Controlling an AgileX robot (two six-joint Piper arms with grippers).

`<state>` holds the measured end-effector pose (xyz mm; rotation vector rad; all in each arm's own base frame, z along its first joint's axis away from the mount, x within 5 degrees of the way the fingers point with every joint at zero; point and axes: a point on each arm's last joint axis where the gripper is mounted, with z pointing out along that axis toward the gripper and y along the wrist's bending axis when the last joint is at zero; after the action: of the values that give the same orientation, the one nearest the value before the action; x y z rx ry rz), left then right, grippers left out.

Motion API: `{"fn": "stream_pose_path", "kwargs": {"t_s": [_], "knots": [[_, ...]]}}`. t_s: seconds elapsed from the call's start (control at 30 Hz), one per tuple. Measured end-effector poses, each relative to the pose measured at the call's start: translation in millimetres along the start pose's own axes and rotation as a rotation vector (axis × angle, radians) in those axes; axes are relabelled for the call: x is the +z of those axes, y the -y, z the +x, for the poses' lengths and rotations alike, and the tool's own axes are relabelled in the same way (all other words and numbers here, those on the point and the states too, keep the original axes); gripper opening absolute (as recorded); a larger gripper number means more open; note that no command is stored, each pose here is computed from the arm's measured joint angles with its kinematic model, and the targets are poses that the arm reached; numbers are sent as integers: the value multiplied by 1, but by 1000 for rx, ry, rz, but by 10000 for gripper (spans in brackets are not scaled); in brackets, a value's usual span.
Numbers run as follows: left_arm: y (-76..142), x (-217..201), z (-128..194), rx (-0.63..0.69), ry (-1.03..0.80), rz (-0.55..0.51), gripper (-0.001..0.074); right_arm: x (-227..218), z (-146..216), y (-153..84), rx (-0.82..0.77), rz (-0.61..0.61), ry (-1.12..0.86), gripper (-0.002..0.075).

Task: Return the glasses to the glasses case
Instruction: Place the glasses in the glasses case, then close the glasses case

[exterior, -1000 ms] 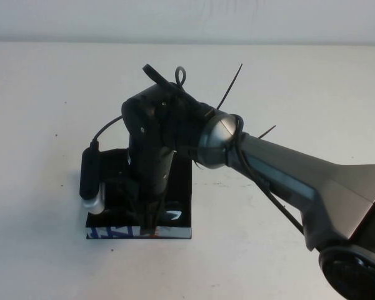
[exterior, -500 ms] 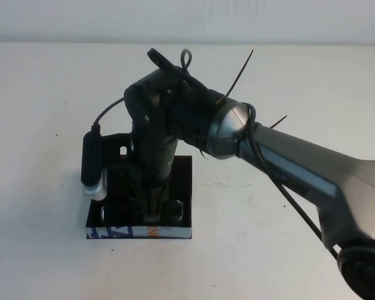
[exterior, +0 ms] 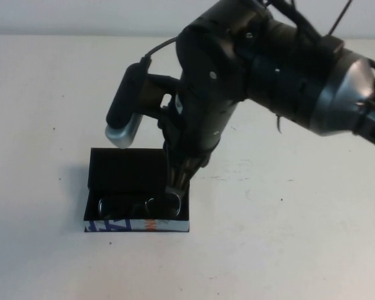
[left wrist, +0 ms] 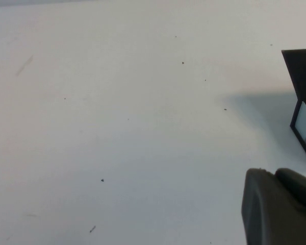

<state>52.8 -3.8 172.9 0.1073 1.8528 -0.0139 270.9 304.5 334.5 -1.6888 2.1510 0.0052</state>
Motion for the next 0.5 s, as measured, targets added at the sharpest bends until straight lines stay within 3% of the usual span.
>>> {"fn": "stream_pose_path", "kwargs": {"t_s": [0.13,0.33,0.5], "knots": [[0,0,0,0,0,0,-1,-8,19,2,83,-4,-32,-1],[0,0,0,0,0,0,-1,-4,30,20,189,-46,4,-11],[0,0,0,0,0,0,-1,-5,28,21,211,-89,53,-11]]}}
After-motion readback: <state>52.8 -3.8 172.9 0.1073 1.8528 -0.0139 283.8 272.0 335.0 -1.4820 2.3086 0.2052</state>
